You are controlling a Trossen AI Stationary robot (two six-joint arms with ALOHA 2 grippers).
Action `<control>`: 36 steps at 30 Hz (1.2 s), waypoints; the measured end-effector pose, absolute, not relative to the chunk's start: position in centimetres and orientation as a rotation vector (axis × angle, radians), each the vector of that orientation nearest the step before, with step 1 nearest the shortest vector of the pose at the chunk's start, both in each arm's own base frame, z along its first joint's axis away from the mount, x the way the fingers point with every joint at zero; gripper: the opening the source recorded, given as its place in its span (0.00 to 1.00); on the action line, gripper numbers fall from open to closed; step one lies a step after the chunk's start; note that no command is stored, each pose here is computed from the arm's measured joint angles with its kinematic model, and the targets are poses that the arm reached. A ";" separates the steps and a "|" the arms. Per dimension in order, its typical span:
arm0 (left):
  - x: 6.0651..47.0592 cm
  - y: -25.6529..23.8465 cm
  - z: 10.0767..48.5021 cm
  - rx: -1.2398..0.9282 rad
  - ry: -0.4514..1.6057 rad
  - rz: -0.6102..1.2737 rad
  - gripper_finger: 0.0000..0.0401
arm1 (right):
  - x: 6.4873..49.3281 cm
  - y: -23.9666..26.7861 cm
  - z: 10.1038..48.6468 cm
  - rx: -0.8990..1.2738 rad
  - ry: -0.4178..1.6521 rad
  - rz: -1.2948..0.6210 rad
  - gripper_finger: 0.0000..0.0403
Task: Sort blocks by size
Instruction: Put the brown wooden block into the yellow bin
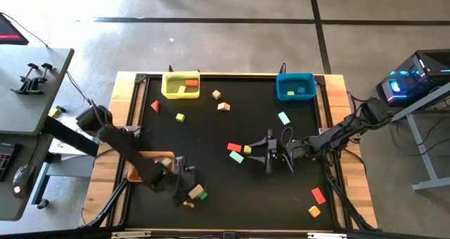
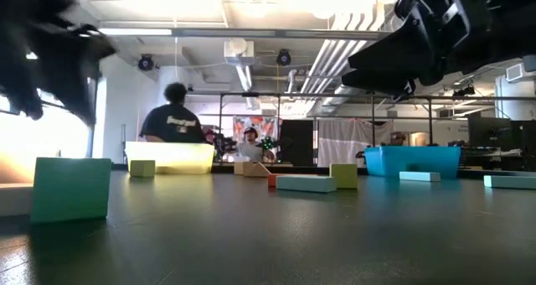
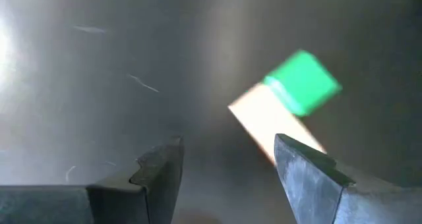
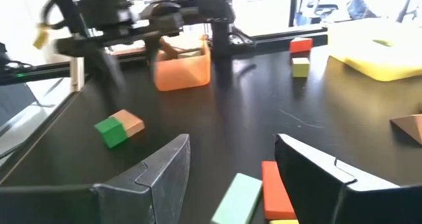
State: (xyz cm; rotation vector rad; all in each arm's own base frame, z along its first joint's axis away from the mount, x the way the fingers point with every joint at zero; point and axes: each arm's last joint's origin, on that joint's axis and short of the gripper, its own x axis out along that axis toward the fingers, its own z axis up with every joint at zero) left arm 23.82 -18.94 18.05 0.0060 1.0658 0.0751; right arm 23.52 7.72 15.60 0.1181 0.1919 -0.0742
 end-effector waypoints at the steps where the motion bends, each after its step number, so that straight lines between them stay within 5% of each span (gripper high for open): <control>1: 23.5 -19.5 17.9 -0.014 1.051 0.060 0.55 | 23.6 7.6 15.6 0.119 0.192 -0.079 0.54; 22: 23.8 -20.0 13.5 0.005 0.977 0.066 0.55 | 23.7 7.1 15.4 0.118 0.204 -0.100 0.54; 36: 22.5 -16.8 16.2 0.034 0.898 0.377 0.55 | 23.6 7.1 15.3 0.136 0.215 -0.104 0.54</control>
